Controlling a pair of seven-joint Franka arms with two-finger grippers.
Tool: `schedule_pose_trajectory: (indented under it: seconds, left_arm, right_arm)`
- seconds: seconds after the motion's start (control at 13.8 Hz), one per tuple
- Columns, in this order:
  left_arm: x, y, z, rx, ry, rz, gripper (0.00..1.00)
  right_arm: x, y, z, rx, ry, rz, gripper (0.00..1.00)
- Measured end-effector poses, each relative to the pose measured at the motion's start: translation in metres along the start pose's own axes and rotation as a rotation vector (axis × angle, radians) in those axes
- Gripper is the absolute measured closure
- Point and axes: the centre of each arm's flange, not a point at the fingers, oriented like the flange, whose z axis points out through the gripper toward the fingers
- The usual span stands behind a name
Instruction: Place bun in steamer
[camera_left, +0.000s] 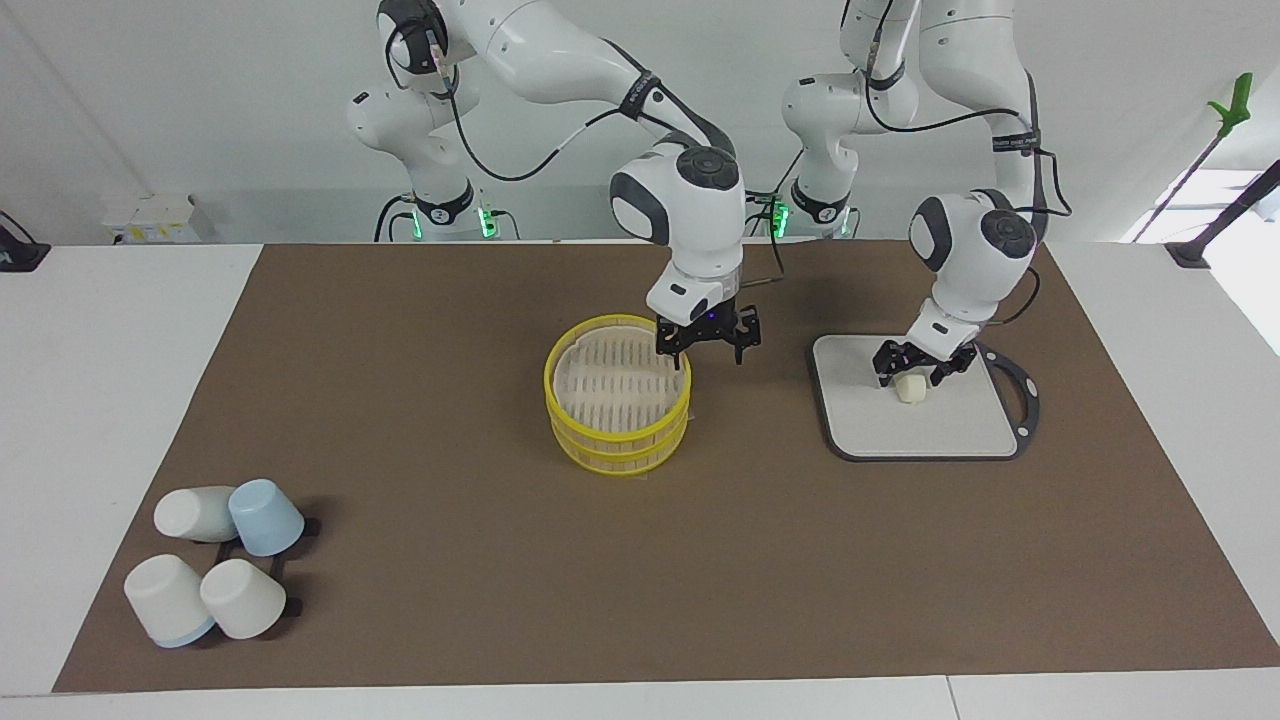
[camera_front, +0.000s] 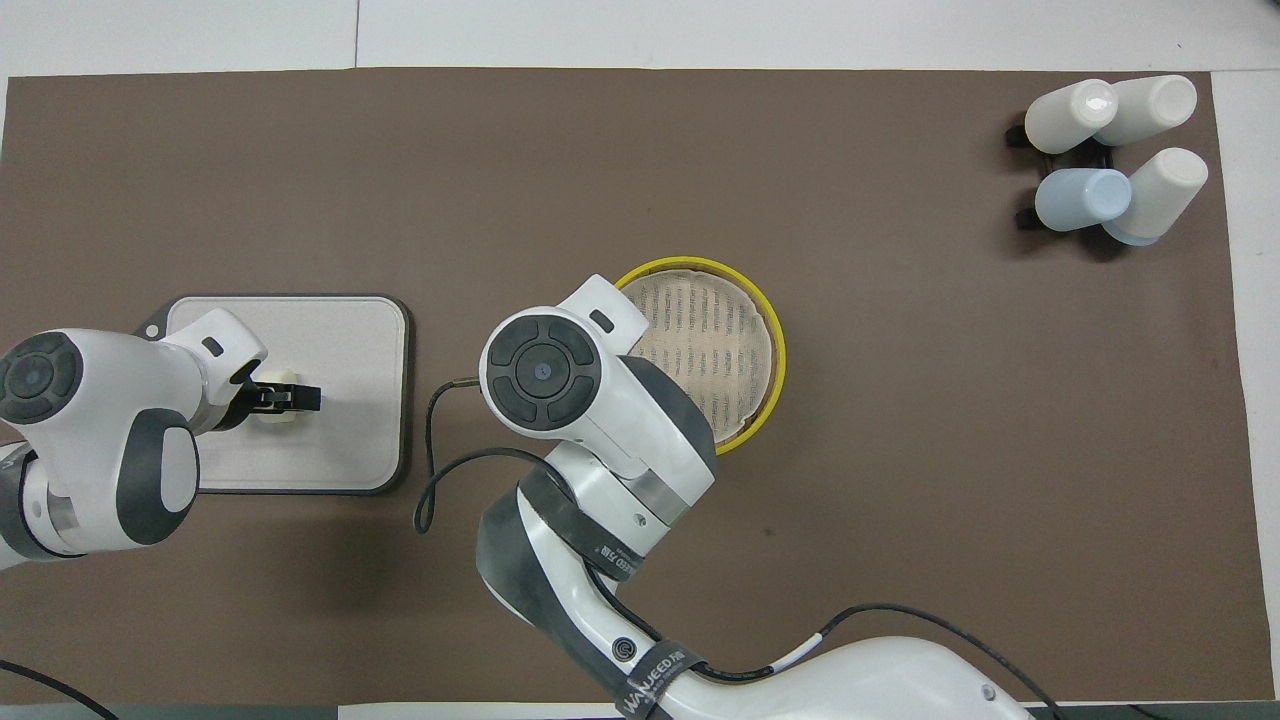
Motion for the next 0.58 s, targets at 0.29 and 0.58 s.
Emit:
schedule_pose_trajectory:
  seconds: [0.29,0.58]
  left_arm:
    - [0.004,0.001,-0.007,-0.003,-0.025,0.003,0.66]
    - [0.029,0.000,-0.059,-0.014,-0.112,0.007,0.74]
  right_arm:
    - [-0.011,0.007,0.006,-0.015,-0.016,-0.005,0.00]
    - [-0.015,0.012,0.013,-0.012,-0.013,-0.046,0.00]
